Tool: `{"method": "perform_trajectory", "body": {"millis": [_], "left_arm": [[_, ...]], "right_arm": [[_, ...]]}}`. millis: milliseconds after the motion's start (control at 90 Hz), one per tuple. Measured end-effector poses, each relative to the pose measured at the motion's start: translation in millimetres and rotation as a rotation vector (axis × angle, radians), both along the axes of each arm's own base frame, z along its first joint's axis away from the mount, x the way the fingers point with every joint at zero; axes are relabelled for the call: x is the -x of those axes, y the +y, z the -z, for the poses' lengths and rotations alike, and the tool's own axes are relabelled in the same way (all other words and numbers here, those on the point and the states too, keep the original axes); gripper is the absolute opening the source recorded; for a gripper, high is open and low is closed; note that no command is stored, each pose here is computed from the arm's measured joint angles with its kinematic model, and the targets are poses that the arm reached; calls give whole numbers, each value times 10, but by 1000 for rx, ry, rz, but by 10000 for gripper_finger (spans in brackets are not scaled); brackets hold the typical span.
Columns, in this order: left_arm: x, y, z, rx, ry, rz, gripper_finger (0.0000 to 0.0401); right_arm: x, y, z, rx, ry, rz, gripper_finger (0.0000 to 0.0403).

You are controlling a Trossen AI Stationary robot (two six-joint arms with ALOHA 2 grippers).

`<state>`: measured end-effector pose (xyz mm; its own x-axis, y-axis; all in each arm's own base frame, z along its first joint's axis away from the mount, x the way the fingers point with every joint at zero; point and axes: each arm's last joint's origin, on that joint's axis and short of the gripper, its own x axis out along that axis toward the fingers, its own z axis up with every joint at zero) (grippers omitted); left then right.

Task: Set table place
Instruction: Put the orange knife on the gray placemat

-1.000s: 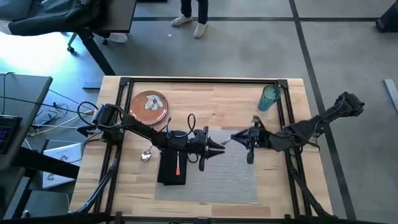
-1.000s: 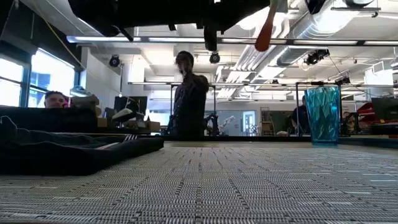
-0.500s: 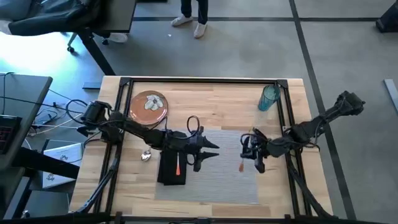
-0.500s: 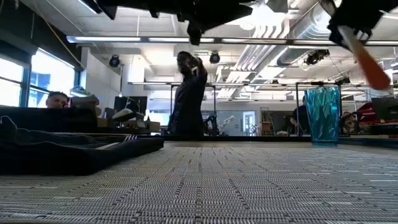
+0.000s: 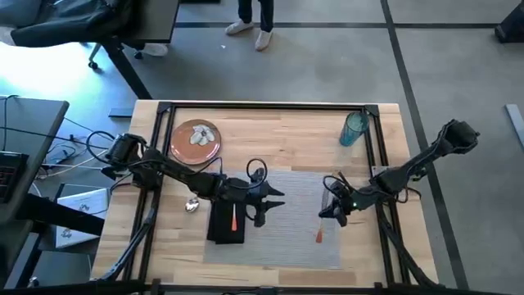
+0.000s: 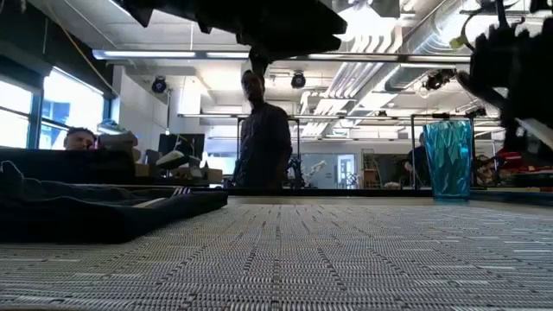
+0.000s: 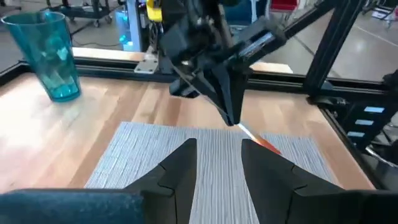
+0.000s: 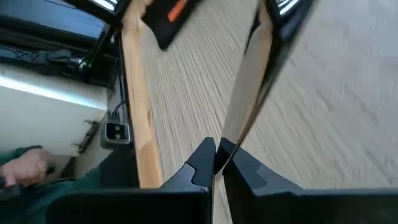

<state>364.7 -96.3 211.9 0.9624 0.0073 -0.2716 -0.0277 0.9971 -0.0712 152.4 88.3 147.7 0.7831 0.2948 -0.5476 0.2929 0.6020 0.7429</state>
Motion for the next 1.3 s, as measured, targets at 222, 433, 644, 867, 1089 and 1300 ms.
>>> {"method": "perform_trajectory", "body": {"millis": [222, 433, 644, 867, 1089, 1300], "left_arm": [[-80, -23, 244, 6, 43, -6, 111], [-147, -24, 400, 8, 32, -15, 111], [-159, 6, 411, -15, 30, -26, 111], [-162, 6, 402, -30, 20, -28, 111], [-160, 6, 408, -34, 27, -28, 111], [-187, 38, 562, -52, 76, -33, 111]], "right_arm": [[71, -64, 149, -48, 68, 68, 0], [141, -117, 272, -112, 132, 152, 0], [165, -206, 355, -95, 166, 208, 0], [236, -279, 460, -52, 270, 266, 0], [235, -284, 456, -57, 274, 294, 0], [232, -293, 454, -71, 266, 343, 0]]}}
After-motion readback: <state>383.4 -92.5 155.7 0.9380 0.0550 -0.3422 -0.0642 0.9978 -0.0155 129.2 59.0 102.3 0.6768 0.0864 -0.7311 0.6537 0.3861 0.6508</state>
